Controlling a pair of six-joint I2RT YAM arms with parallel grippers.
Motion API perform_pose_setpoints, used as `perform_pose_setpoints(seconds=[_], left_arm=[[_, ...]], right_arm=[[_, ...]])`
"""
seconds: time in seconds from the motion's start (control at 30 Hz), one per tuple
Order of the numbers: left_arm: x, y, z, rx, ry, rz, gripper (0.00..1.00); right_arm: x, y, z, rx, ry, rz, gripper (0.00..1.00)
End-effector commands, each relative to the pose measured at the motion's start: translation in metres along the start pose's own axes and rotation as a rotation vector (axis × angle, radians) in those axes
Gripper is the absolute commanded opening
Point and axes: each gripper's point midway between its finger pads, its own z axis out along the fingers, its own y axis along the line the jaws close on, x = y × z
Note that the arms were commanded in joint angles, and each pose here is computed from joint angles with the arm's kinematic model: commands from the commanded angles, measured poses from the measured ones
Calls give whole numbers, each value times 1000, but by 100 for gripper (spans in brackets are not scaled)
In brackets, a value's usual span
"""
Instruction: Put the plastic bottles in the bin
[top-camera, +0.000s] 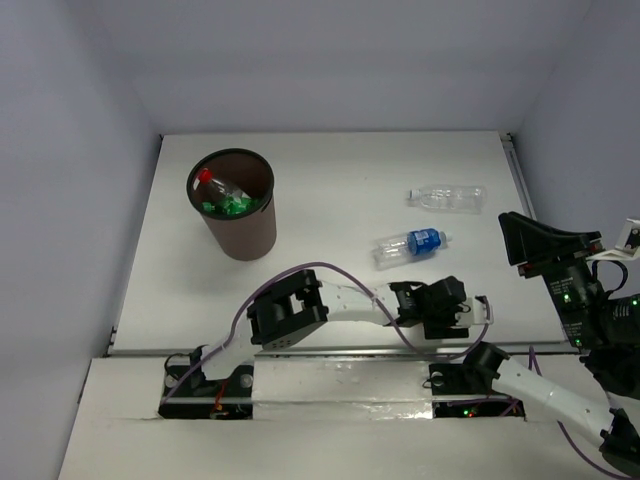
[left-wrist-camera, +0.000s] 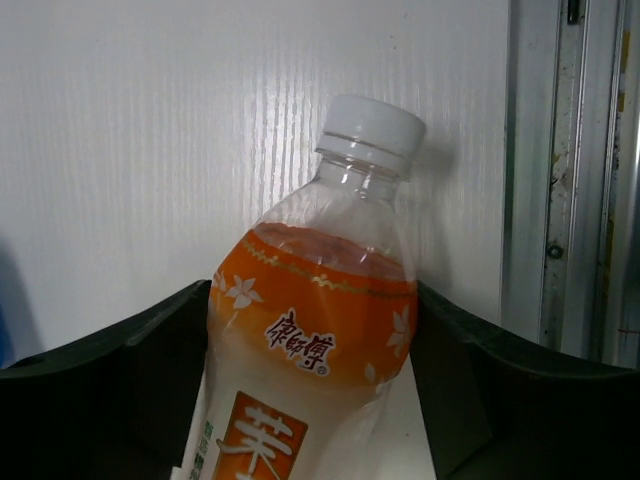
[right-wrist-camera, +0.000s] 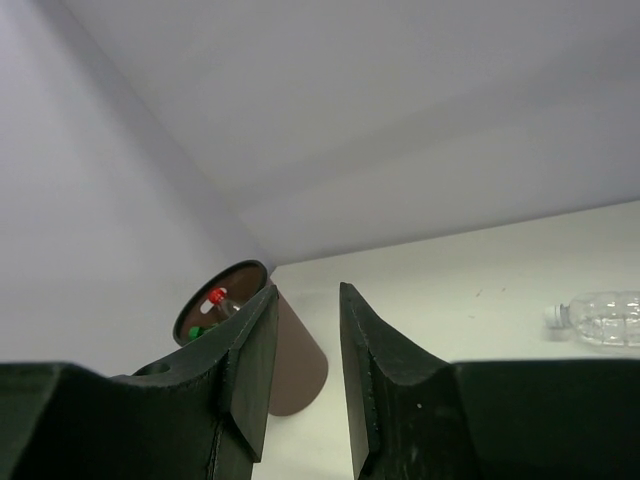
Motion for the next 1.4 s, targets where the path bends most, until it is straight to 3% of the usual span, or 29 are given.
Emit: perform_pose_setpoints(seconds=[0.0,0.13,0.4,0.6,0.73,0.8,0.93,1.1,1.3,1.37], left_arm=[[-16,8,-7,-20,-35,3,66],[-39,19,-28,-63,-101,-21,51],[-77,53,-103,-231,-240,-99,46],[-111,95,-206,-353,-495,-245,45],[-123,129,-318,-443,-761,-346,45],[-104,159,-357,-545,-835,-395,45],[-72,211,-479,-834,-1052,-520,47],[-16,255,-574,-1207,-1128,-614,49],[30,292,-616,-1386,-1146,-680,50],[62,304,-624,-1475,-1130,-728,50]], right_arm=[[-1,1,2,0,1,-19,36],[3,1,4,4,8,-22,36],[-7,12,1,-46,-4,4,36],[-37,7,-13,-40,-86,53,36],[-53,-3,-24,-19,-144,72,35],[-47,0,-21,-25,-124,59,35],[-19,2,-1,1,-59,19,35],[15,16,24,-29,7,-10,35],[37,26,36,-64,62,-25,35],[44,26,37,-65,80,-29,35]])
